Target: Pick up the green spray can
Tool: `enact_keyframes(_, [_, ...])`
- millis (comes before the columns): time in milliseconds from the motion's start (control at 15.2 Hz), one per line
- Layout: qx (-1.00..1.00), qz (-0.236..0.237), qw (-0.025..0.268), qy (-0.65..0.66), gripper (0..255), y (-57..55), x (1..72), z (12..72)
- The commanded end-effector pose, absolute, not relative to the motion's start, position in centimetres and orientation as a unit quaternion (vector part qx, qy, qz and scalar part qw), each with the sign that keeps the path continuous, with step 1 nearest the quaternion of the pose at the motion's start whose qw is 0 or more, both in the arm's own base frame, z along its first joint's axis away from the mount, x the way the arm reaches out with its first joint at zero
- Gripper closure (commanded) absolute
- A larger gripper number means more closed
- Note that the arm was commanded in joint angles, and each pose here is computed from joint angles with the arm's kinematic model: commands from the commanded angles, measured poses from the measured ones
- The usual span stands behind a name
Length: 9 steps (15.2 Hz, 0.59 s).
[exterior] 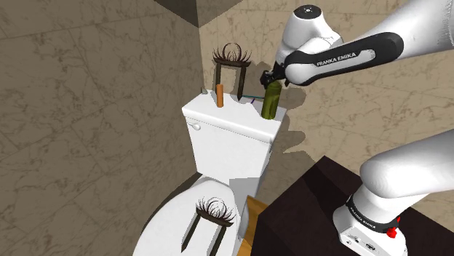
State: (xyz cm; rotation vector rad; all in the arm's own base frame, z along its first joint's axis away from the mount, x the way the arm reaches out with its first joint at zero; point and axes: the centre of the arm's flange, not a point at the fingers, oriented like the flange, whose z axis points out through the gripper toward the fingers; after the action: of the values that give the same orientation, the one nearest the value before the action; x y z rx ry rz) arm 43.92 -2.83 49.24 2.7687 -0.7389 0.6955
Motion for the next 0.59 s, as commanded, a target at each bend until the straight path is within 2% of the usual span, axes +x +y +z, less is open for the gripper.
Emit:
enact_keyframes(0, [0.932, 0.239, 0.097, -0.253, 0, -3.0, 44.1, 48.2])
enact_keyframes(396, [0.932, 0.239, 0.097, -0.253, 0, -3.0, 44.1, 45.8])
enact_keyframes(462, [0.932, 0.239, 0.097, -0.253, 255, -3.0, 44.0, 45.8])
enact_keyframes(528, [0.932, 0.239, 0.097, -0.253, 255, -3.0, 44.0, 45.8])
